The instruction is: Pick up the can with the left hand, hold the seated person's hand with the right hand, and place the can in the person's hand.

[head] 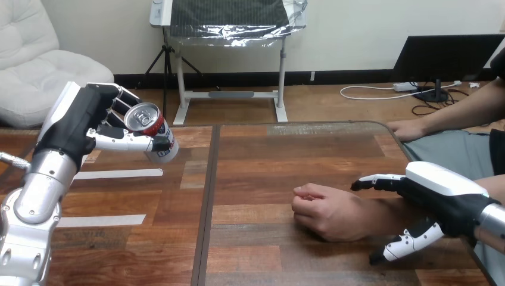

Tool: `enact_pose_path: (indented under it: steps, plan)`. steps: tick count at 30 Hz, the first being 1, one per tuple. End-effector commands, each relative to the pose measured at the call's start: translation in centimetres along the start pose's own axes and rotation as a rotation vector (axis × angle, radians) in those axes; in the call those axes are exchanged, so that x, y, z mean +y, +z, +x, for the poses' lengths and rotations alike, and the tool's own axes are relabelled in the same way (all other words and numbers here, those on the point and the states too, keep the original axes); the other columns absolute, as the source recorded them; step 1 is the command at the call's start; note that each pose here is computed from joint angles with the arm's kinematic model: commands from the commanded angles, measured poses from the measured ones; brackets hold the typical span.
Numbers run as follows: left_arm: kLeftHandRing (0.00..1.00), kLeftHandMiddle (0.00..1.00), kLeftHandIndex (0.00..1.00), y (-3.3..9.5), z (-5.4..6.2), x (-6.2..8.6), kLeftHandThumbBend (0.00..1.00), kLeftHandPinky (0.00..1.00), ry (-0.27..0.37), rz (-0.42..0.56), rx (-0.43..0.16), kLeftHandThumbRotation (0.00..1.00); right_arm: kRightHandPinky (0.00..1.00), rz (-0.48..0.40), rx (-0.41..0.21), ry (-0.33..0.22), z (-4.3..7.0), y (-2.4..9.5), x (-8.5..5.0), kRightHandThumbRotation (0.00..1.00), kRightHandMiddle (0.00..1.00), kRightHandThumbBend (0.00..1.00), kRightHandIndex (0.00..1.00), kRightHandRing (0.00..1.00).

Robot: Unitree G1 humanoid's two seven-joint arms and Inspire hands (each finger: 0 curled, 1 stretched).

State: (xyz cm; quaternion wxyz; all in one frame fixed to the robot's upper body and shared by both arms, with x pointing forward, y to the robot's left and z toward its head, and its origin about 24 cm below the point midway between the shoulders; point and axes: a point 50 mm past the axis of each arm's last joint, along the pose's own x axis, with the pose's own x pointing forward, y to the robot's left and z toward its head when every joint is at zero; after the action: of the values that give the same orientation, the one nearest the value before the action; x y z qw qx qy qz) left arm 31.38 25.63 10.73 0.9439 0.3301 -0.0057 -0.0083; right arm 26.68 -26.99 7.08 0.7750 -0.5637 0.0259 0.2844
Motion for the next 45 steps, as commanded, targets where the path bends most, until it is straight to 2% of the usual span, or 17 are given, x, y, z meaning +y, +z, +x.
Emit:
enact_pose_path:
  steps: [1,31,45]
  plan:
    - [0.35,0.39,0.41,2.0,0.4,2.0,0.79,0.29,0.066,0.005,-0.089,0.00,0.86,-0.066,-0.003,-0.057,0.4,0.1,-2.3,0.31,0.88,1.00,0.86,0.87]
    - [0.36,0.40,0.42,2.1,0.2,2.0,0.78,0.30,0.066,0.009,-0.086,0.00,0.81,-0.137,0.064,-0.035,1.1,-1.0,-1.7,0.14,0.84,1.00,0.82,0.83]
    - [0.35,0.39,0.42,1.8,0.2,2.0,0.78,0.30,0.057,0.008,-0.094,0.00,0.81,-0.151,0.118,-0.032,1.4,-1.5,-1.3,0.14,0.83,1.00,0.82,0.83]
